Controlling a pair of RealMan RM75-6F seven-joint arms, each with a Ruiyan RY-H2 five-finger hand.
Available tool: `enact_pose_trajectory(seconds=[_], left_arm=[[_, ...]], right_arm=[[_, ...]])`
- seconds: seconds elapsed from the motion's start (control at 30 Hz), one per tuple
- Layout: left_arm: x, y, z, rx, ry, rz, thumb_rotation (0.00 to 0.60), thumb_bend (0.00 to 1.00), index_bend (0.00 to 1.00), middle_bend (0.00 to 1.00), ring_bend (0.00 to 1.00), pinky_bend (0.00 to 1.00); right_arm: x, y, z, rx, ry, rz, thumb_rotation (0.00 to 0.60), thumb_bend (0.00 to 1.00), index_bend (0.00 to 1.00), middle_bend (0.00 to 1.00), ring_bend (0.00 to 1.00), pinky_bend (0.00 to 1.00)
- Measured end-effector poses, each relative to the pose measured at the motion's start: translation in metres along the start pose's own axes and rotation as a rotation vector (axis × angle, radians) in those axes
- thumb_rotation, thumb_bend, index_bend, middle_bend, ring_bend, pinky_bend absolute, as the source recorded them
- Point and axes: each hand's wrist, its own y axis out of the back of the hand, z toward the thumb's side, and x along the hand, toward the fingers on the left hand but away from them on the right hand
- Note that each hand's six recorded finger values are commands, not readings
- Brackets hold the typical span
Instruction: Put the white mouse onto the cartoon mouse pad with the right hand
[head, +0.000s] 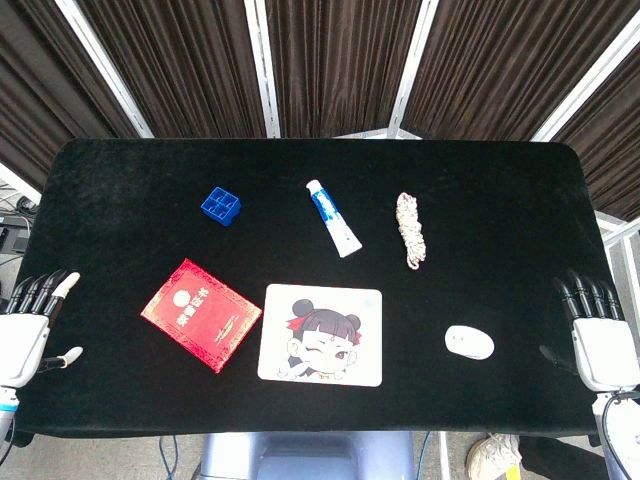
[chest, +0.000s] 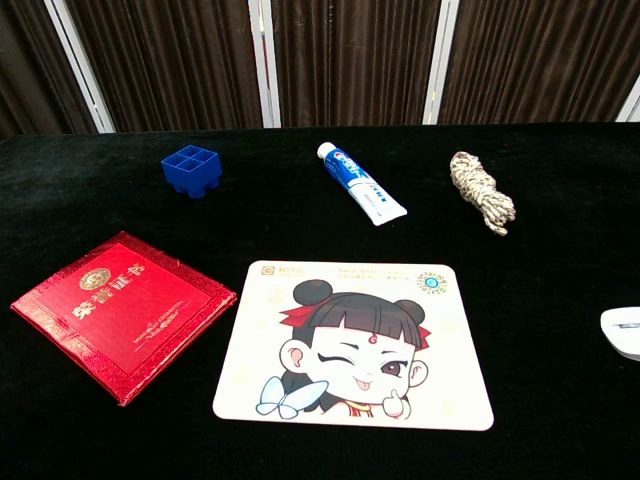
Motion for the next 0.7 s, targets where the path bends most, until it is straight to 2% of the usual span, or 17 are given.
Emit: enact_pose_trajectory(seconds=[0.7], left_arm=[[0.0019, -0.0019, 0.0009, 0.001, 0.003, -0.008, 0.600, 0.00, 0.00, 0.00, 0.00, 0.00]], right_arm=[[-0.0011, -0.0015, 0.0001, -0.005, 0.001, 0.013, 0.600, 0.11, 0.07, 0.00, 0.00, 0.00]])
